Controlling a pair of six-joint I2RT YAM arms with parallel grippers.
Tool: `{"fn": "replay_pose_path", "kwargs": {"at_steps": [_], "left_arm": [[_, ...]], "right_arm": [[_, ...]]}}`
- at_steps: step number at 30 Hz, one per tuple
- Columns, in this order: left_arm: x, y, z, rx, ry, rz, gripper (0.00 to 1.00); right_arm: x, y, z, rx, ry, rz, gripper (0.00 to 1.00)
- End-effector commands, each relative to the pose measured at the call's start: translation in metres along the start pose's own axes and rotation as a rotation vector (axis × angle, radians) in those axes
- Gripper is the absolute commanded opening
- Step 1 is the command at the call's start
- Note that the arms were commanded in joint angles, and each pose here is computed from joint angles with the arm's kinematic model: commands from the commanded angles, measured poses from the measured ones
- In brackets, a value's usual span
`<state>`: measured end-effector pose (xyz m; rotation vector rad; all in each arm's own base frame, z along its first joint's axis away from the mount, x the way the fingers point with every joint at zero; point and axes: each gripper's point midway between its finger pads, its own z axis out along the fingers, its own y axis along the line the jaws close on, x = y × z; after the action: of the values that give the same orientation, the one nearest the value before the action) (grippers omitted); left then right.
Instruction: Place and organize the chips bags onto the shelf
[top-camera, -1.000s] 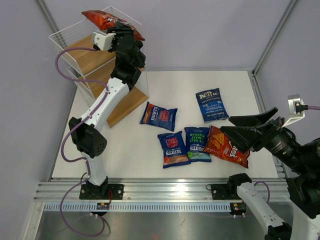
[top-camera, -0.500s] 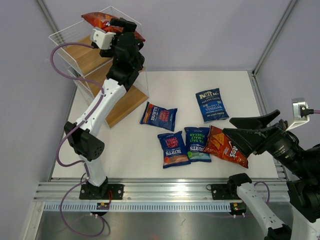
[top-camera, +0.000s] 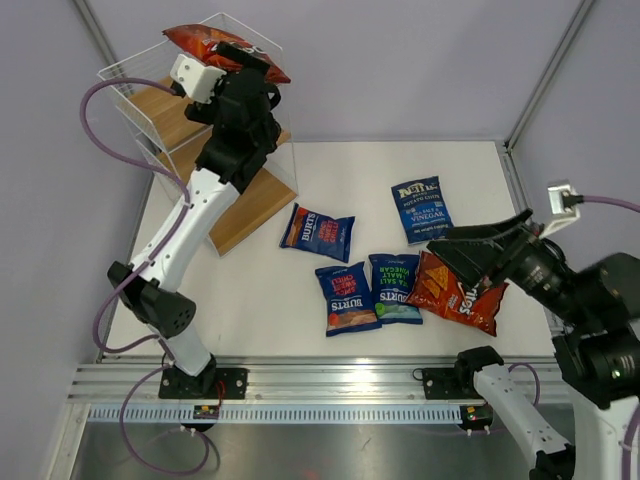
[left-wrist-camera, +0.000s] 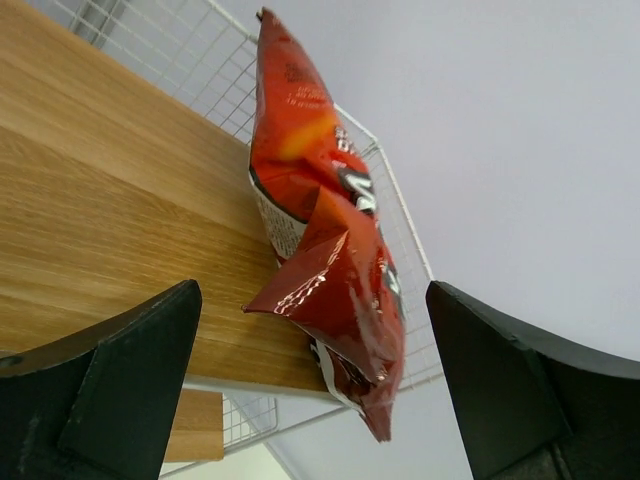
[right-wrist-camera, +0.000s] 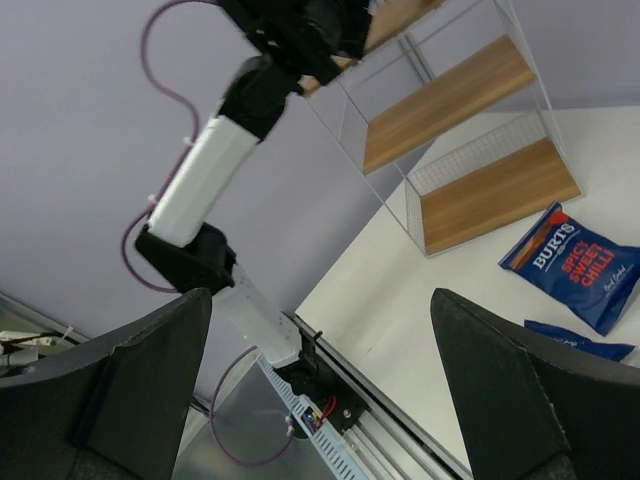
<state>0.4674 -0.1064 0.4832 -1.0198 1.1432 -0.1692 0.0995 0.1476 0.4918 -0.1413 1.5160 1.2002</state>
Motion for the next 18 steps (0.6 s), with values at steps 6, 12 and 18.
{"fn": "replay_pose_path", "kwargs": {"at_steps": [6, 12, 18], "left_arm": [[-0.082, -0.03, -0.034, 0.188, 0.009, -0.126, 0.99], [-0.076, -0.031, -0.101, 0.462, 0.275, -0.034, 0.99], [0.023, 0.06, -0.209, 0.712, 0.757, 0.1, 0.99]], "right_arm": [[0.068, -0.129, 0.07, 0.193, 0.24, 0.129, 0.99], [0.102, -0.222, 0.08, 0.47, 0.256, 0.137, 1.0], [0.126, -0.3, 0.063, 0.796, 0.219, 0.189, 1.0]]}}
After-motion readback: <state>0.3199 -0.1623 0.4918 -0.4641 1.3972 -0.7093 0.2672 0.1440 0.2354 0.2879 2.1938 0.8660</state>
